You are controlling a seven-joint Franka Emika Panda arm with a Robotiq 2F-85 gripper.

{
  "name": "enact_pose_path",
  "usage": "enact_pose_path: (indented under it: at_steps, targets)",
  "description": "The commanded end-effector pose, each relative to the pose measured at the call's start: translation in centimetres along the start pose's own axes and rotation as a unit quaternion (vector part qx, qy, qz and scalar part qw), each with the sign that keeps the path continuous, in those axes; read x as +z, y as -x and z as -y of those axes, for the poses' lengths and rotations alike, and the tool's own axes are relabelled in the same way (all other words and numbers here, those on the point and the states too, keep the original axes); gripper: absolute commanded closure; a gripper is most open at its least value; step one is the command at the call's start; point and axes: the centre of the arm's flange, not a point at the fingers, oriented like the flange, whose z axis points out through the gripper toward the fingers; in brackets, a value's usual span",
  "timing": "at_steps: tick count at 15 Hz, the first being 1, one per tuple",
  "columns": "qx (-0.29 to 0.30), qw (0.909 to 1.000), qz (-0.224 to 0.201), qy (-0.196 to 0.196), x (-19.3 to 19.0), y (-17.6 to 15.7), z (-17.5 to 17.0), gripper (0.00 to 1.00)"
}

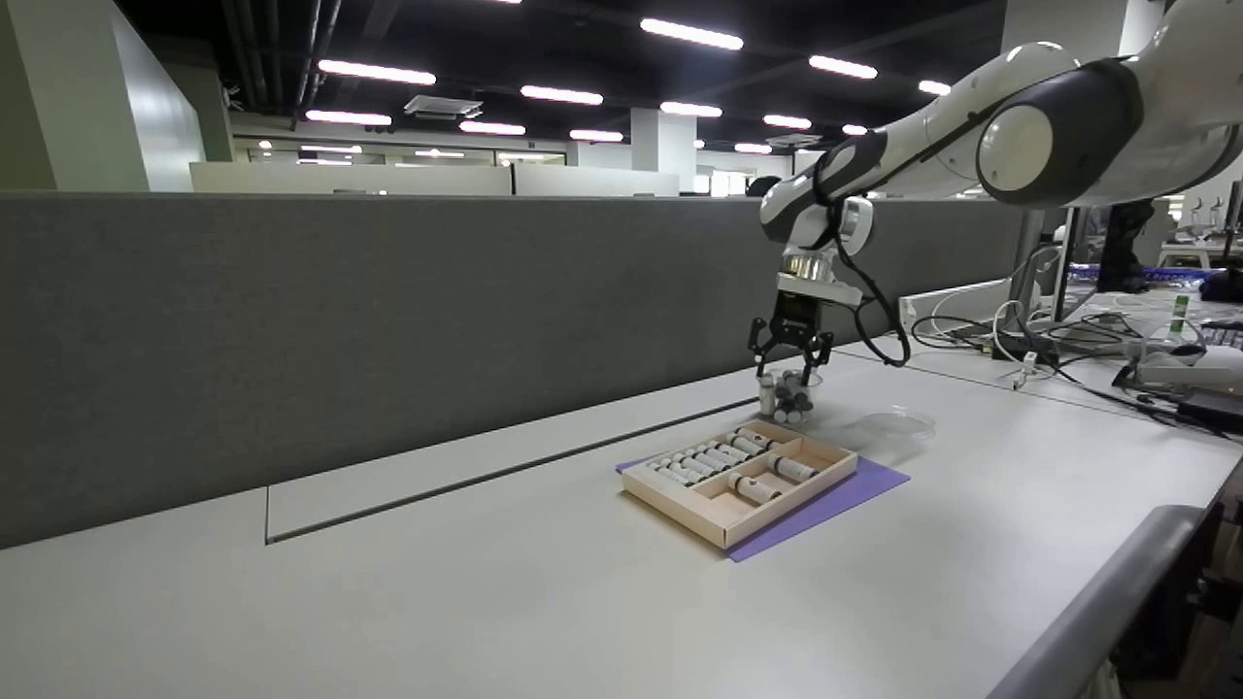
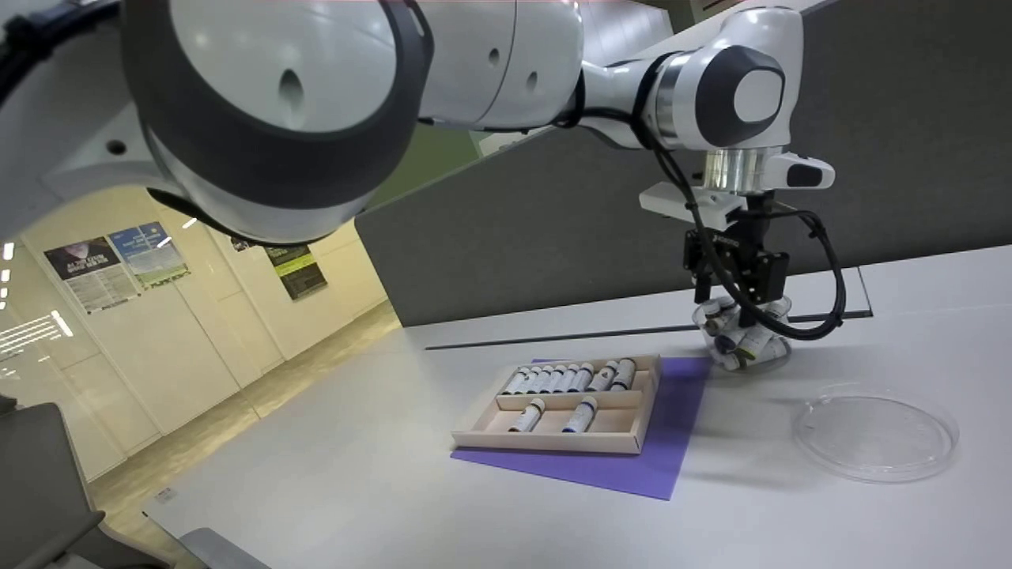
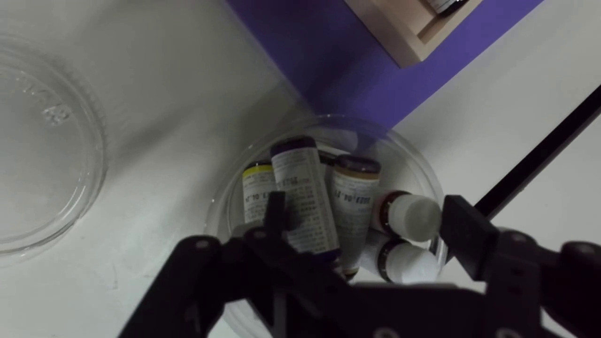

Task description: Take a bottle from the clear bowl and put it on the bottom compartment of the box

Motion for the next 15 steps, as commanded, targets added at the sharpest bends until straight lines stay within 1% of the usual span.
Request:
enact_pose_path:
  at_steps: [1, 2, 3, 5, 6, 7, 8, 9, 12, 13, 14, 15]
  targets:
    - [0.013, 0.9999, 0.005, 0.008, -1.0, -2.3, 0.7, 0.48]
    - [0.014, 0.9998, 0.006, 0.009, -1.1, -2.3, 0.5, 0.49]
    - [0.014, 0.9998, 0.007, 0.010, -1.3, -2.4, 0.4, 0.53]
    - [0.017, 0.9998, 0.010, 0.010, -1.7, -2.5, 0.1, 0.68]
    - [0.018, 0.9997, 0.012, 0.011, -1.7, -2.5, -0.1, 0.80]
    - [0.020, 0.9996, 0.015, 0.012, -1.6, -2.6, -0.2, 0.88]
    - [0.020, 0.9995, 0.018, 0.013, -1.6, -2.6, -0.4, 0.95]
    - [0.021, 0.9995, 0.020, 0.013, -1.6, -2.6, -0.6, 0.99]
    - [0.023, 0.9992, 0.028, 0.016, -1.6, -2.6, -0.8, 0.96]
    - [0.022, 0.9991, 0.031, 0.018, -1.7, -2.5, -0.8, 0.88]
    - [0.021, 0.9989, 0.036, 0.023, -1.9, -2.5, -0.8, 0.71]
    - [0.021, 0.9986, 0.038, 0.029, -1.8, -2.4, -0.8, 0.70]
